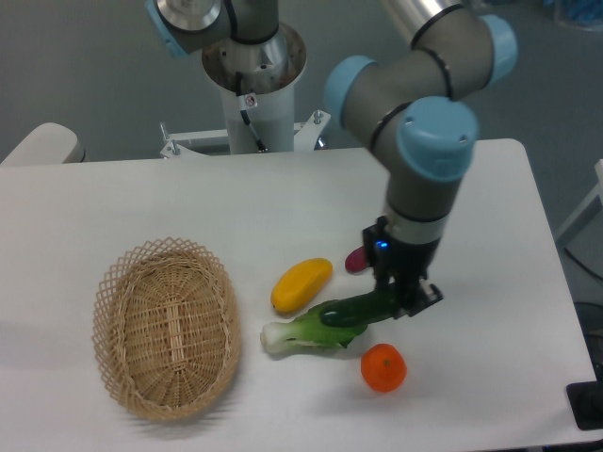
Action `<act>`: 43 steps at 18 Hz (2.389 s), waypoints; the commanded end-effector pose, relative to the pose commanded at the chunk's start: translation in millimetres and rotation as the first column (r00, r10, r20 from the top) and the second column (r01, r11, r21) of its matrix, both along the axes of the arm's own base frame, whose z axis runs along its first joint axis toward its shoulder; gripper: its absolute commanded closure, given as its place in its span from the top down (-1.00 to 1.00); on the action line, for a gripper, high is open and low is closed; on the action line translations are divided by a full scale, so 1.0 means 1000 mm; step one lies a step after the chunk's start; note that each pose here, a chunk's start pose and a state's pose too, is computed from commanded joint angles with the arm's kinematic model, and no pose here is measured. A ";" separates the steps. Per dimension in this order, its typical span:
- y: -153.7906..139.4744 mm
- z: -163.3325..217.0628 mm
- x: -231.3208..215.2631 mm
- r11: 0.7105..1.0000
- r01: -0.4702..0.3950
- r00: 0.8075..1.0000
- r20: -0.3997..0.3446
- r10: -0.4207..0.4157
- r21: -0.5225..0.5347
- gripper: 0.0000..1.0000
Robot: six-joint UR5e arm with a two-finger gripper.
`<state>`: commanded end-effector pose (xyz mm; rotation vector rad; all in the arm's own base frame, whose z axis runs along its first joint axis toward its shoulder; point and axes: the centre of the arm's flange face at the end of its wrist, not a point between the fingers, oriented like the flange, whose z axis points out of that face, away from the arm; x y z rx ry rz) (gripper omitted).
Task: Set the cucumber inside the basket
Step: 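Close the gripper on the green cucumber lying on the bok choy, then lift the cucumber and carry it over the wicker basket, then lower the cucumber into the basket and open the gripper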
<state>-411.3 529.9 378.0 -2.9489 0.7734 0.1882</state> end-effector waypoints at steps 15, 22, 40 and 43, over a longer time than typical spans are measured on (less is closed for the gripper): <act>0.064 -0.072 0.202 0.902 -0.426 0.897 0.100 0.431 -0.070 -0.38; 0.096 -0.116 0.257 0.867 -0.491 0.865 0.070 0.497 -0.086 -0.34; 0.110 -0.134 0.260 0.890 -0.445 0.893 0.019 0.449 -0.099 1.00; 0.115 -0.119 0.253 0.888 -0.453 0.890 0.020 0.456 -0.074 1.00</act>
